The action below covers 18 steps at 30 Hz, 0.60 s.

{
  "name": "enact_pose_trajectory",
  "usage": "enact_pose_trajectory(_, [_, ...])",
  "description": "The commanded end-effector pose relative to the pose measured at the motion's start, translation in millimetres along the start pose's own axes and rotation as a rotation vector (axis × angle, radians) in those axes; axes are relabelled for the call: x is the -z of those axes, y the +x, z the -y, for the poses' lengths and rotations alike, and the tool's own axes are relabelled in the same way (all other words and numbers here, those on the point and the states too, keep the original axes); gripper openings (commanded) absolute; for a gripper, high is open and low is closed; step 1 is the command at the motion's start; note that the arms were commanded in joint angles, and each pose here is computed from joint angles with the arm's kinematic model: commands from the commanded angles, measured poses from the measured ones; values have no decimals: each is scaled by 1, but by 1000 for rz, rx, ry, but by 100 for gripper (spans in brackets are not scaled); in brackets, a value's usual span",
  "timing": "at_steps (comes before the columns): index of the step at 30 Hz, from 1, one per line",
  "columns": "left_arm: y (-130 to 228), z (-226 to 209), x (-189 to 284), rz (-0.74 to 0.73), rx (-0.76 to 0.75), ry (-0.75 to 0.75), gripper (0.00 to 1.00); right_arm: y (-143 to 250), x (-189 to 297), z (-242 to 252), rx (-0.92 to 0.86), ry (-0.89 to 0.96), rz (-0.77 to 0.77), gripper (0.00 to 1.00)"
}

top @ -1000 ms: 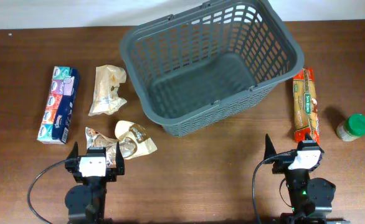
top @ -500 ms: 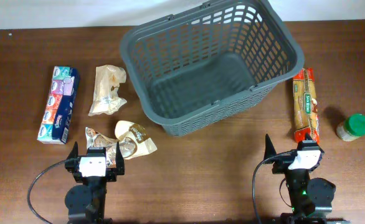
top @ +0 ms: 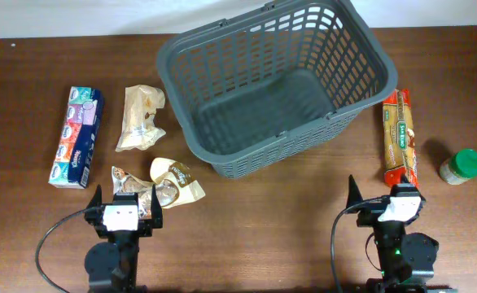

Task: Pack container

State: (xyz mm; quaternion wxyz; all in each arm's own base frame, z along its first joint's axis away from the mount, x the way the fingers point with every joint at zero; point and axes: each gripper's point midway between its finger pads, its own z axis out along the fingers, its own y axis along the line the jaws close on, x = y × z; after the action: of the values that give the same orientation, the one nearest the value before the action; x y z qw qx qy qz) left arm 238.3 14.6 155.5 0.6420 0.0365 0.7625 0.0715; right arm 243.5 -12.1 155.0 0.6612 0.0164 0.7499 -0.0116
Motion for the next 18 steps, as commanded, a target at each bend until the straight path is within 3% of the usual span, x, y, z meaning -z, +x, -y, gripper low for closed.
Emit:
enact_pose_trajectory(1, [-22,2,3,83,22,18,99,-5,4,30,-122,174,22,99])
enact_pose_trajectory(11, [-49,-2,-2,-16,32,32,99,-47,0,50,-103,292,-34,99])
enact_pose_trajectory(16, [-67,-5,-22,-132,52,48,99,-95,-26,51,-68,291,-87,99])
enact_pose_trajectory(18, [-75,1,-39,-256,106,95,99,-135,-47,44,-68,245,-127,99])
